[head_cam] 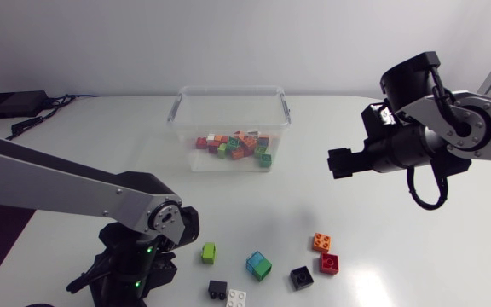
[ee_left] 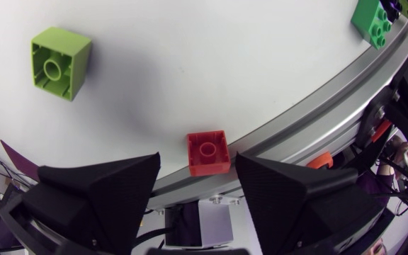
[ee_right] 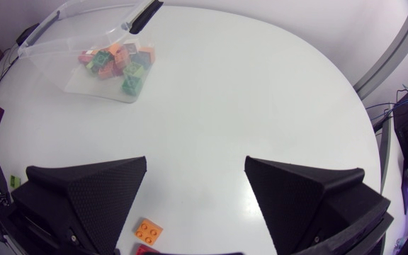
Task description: Place the duplo bricks in the container
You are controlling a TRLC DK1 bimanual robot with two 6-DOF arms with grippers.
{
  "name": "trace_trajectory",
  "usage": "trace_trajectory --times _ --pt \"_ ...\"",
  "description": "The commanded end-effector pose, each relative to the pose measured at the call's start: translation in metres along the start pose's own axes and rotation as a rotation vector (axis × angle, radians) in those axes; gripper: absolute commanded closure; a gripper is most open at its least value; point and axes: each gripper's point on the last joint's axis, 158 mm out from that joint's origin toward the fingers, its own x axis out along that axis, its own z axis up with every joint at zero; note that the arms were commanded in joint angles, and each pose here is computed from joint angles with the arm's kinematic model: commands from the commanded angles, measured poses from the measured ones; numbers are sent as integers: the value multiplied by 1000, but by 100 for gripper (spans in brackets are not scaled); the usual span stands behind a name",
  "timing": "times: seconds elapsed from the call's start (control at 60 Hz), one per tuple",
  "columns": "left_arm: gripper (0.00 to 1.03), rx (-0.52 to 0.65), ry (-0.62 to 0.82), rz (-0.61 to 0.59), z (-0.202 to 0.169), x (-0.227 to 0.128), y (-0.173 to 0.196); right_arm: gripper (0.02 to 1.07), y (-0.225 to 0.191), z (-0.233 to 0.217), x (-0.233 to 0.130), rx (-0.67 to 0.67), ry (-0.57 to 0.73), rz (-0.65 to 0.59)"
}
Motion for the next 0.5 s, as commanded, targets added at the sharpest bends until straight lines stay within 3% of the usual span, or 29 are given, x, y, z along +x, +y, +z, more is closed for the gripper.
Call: trace_trajectory --times 0.0,0.2,0.267,0.333,0.483 --pt "37 -23 42 -15 -8 10 -4 7 3 4 6 16 0 -3" --pt "40 5 73 19 -10 19 -9 7 4 3 10 14 5 -5" --pt "46 9 83 25 -9 22 -10 7 3 2 10 13 6 -9" --pt "61 18 92 34 -8 23 -12 7 1 -1 11 7 12 -22" --pt "70 16 101 40 -8 26 -12 7 1 -17 14 -12 90 -28"
